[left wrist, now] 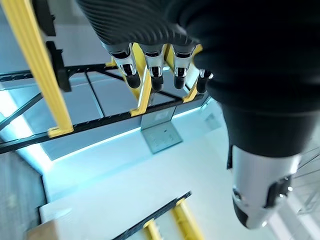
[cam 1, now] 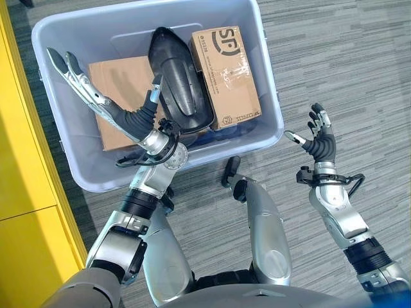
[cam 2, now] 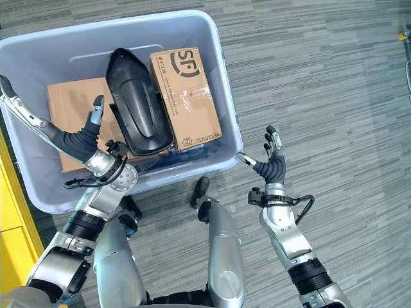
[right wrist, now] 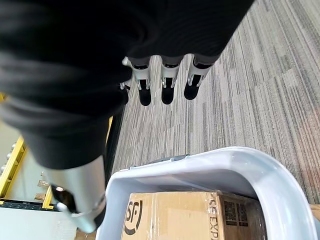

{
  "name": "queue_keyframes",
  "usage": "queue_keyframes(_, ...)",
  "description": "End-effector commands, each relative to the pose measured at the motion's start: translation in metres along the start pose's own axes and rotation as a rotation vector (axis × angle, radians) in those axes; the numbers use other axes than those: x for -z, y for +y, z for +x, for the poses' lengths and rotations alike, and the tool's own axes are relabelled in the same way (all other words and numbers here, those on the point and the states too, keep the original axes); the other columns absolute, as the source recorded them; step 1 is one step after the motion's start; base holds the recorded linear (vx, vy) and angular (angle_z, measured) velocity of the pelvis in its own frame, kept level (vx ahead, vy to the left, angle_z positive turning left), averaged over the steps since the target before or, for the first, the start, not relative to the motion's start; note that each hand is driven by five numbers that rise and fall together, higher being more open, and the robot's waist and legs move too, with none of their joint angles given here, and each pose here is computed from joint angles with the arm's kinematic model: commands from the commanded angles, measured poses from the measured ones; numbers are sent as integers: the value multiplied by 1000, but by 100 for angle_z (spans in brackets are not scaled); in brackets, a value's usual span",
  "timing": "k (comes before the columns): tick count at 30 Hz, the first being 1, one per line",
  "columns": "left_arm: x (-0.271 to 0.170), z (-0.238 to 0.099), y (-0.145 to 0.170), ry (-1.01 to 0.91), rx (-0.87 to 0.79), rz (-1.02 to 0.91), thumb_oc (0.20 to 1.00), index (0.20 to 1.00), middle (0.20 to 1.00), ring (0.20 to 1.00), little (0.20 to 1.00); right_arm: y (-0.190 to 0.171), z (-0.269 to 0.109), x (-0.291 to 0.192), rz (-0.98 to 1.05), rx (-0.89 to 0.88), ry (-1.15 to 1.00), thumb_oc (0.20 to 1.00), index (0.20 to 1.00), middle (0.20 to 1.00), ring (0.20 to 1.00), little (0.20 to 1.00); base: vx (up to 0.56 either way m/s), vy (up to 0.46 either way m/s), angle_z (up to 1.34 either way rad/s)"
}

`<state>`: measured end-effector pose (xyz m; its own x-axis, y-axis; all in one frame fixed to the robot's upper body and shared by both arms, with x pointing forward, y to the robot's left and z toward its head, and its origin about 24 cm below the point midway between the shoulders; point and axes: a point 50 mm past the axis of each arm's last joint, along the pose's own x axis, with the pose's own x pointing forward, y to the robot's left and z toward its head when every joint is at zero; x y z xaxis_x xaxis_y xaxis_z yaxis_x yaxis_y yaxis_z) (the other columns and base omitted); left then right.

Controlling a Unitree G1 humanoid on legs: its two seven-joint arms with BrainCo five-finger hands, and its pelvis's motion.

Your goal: Move parts from the plastic box to the shelf.

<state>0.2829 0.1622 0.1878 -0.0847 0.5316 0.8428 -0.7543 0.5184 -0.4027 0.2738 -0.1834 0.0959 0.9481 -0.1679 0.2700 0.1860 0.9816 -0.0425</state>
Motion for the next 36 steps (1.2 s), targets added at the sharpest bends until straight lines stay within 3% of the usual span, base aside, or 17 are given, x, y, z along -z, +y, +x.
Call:
queue_keyframes(1,-7,10,-6,30,-34,-57,1000,1000,1000,1000,1000,-1,5,-21,54,45,-103,1000,1000,1000,1000,1000,0,0,0)
queue_keyframes(3,4,7,-7,171,-11,0,1000,1000,1000,1000,1000,0,5,-20,56,47,-101,1000,1000,1000,1000,1000,-5,-43,-1)
queue_keyframes(6,33,-13,-7,420,188,163,1000,1000,1000,1000,1000,2,5,-17,59,51,-92,1000,1000,1000,1000,1000,-4,-53,-1)
queue_keyframes(9,46,-29,-6,579,271,207,1000,1000,1000,1000,1000,0,4,-15,53,44,-90,1000,1000,1000,1000,1000,2,-21,4)
queue_keyframes(11,57,-51,-7,868,335,195,1000,1000,1000,1000,1000,-1,5,-15,51,33,-90,1000,1000,1000,1000,1000,0,0,0)
queue_keyframes(13,60,-62,-7,921,374,235,1000,1000,1000,1000,1000,0,7,-15,48,27,-86,1000,1000,1000,1000,1000,0,-1,-2)
queue_keyframes(17,68,-91,-8,1225,350,299,1000,1000,1000,1000,1000,1,12,-14,43,8,-75,1000,1000,1000,1000,1000,-2,5,-9)
queue_keyframes(20,72,-104,-5,1388,210,341,1000,1000,1000,1000,1000,4,17,-17,36,-8,-75,1000,1000,1000,1000,1000,3,22,-8)
queue_keyframes(23,74,-102,-7,1423,114,385,1000,1000,1000,1000,1000,6,21,-19,29,-22,-78,1000,1000,1000,1000,1000,0,25,-9)
queue_keyframes(24,76,-95,-9,1348,113,443,1000,1000,1000,1000,1000,9,24,-21,28,-26,-76,1000,1000,1000,1000,1000,1,6,-8)
queue_keyframes(36,102,-54,-15,1241,37,755,1000,1000,1000,1000,1000,23,38,-27,32,-55,-49,1000,1000,1000,1000,1000,15,-18,-3)
